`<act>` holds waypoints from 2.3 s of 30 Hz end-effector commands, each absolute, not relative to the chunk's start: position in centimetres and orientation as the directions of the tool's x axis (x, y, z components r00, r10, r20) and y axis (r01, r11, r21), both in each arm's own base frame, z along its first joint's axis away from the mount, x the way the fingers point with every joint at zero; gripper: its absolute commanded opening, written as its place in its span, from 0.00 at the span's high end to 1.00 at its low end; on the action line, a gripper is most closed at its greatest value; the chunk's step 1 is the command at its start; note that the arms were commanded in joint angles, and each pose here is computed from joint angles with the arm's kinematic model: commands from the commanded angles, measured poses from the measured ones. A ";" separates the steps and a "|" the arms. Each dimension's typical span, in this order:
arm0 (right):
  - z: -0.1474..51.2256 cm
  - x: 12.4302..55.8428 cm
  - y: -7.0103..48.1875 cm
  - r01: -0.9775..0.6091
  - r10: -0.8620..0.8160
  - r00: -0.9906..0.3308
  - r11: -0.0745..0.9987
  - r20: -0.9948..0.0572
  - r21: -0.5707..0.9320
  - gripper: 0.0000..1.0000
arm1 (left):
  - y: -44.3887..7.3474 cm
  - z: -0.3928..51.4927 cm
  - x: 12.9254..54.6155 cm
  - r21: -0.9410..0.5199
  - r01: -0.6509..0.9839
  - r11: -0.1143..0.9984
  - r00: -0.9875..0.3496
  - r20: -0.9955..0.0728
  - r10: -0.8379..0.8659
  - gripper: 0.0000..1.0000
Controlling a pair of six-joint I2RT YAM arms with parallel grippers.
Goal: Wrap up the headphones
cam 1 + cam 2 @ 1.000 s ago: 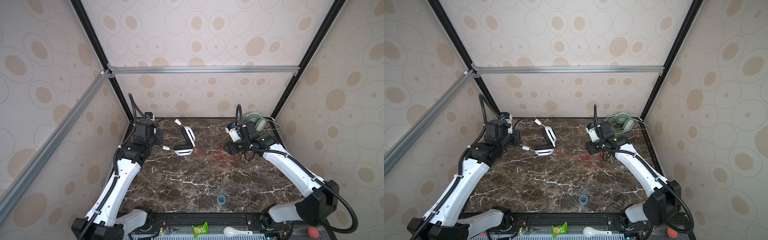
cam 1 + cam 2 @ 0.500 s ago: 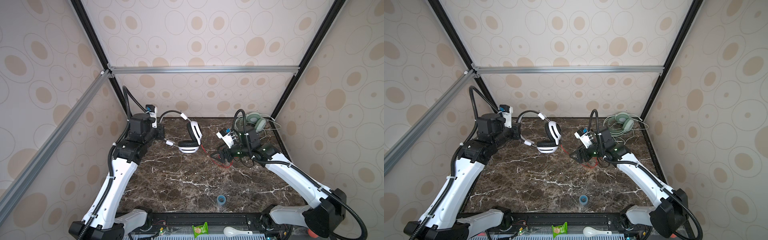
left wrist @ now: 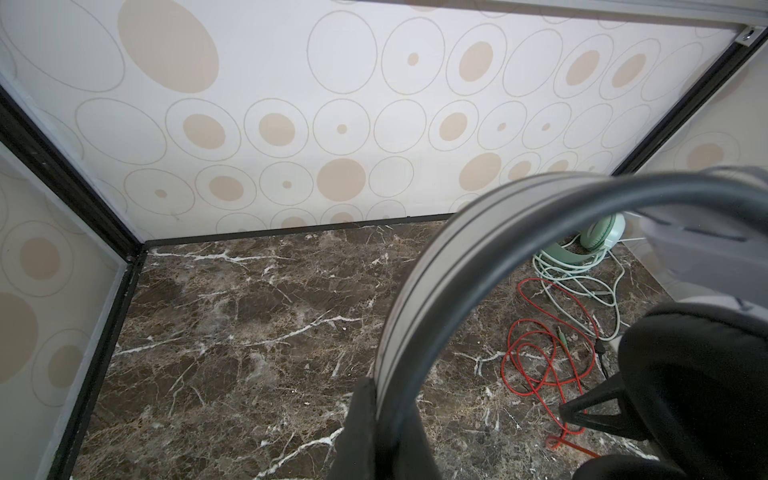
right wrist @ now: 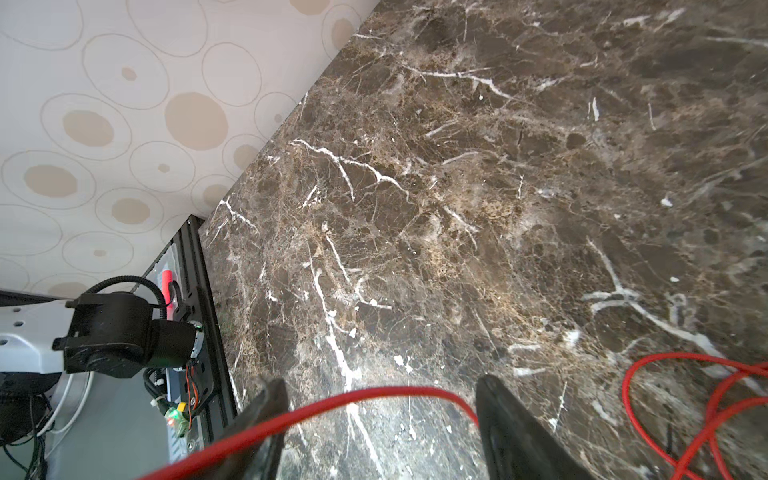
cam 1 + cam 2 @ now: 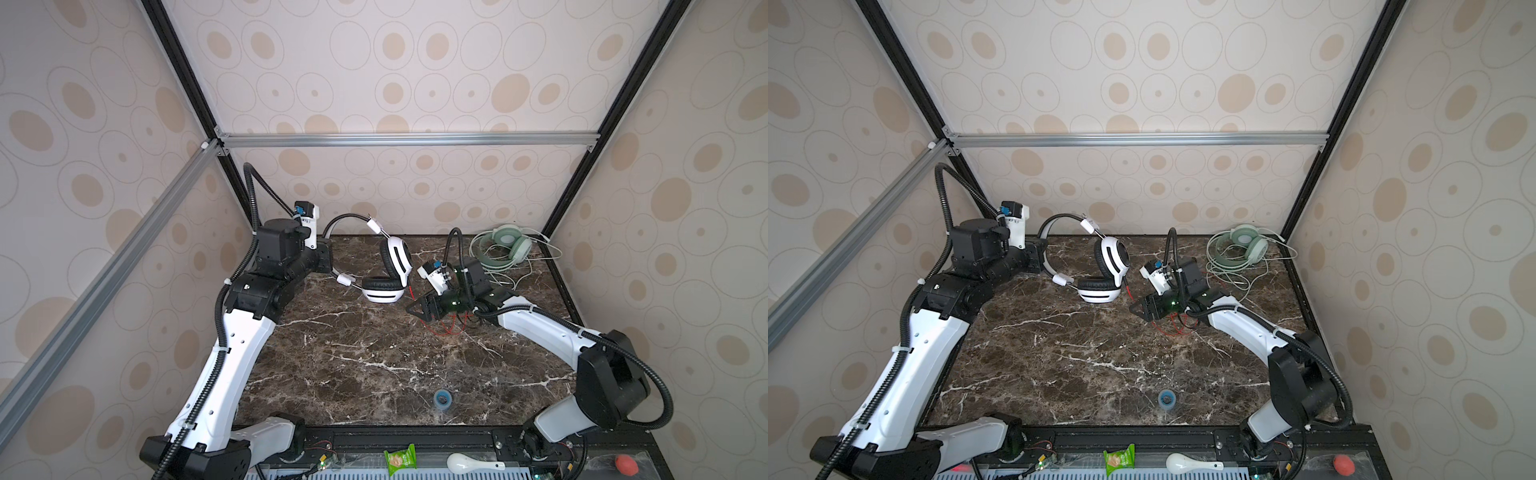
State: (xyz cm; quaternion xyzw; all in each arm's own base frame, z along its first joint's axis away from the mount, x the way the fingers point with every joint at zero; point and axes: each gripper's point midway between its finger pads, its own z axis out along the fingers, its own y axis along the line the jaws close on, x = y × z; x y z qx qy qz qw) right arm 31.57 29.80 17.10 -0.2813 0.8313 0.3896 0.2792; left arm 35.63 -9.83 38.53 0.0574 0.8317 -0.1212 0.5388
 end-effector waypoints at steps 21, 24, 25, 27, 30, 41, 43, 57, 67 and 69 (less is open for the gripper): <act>11.1 30.2 27.9 -0.569 -0.218 -0.781 0.635 -0.586 0.522 0.91 | -8.2 41.3 36.3 -0.172 0.120 0.978 -0.354 -0.928 -0.120 1.00; 12.4 29.1 26.5 -0.580 -0.251 -0.759 0.681 -0.601 0.448 1.00 | -7.5 40.8 36.5 -0.167 0.075 0.983 -0.366 -0.922 -0.128 1.00; 12.9 28.7 25.9 -0.586 -0.271 -0.746 0.700 -0.608 0.408 1.00 | -7.3 40.7 36.5 -0.163 0.063 0.985 -0.361 -0.923 -0.129 1.00; 13.9 27.8 24.9 -0.608 -0.329 -0.719 0.725 -0.613 0.323 1.00 | -6.8 40.6 36.6 -0.153 0.035 0.988 -0.359 -0.924 -0.131 1.00; 16.1 26.3 23.9 -0.672 -0.460 -0.638 0.725 -0.618 0.154 1.00 | -6.2 40.3 36.8 -0.132 0.005 0.991 -0.364 -0.924 -0.121 1.00; 25.5 24.7 26.6 -0.781 -0.683 -0.380 0.598 -0.623 -0.179 1.00 | -5.7 39.0 36.3 -0.086 -0.010 0.996 -0.381 -0.921 -0.084 1.00; 26.5 25.0 27.3 -0.779 -0.706 -0.359 0.587 -0.610 -0.221 1.00 | -5.5 38.6 36.1 -0.080 -0.014 0.997 -0.385 -0.919 -0.079 1.00; 31.9 29.0 29.5 -0.682 -0.693 -0.387 0.659 -0.608 -0.317 1.00 | -7.0 34.4 35.0 -0.063 0.063 0.996 -0.468 -0.883 -0.026 1.00; 33.1 31.5 31.2 -0.658 -0.697 -0.392 0.668 -0.600 -0.347 1.00 | -10.1 33.6 34.0 -0.049 0.203 0.978 -0.483 -0.874 0.056 1.00; 33.0 32.2 31.0 -0.649 -0.678 -0.417 0.688 -0.605 -0.324 1.00 | -10.7 33.7 33.7 -0.052 0.233 0.971 -0.478 -0.876 0.068 1.00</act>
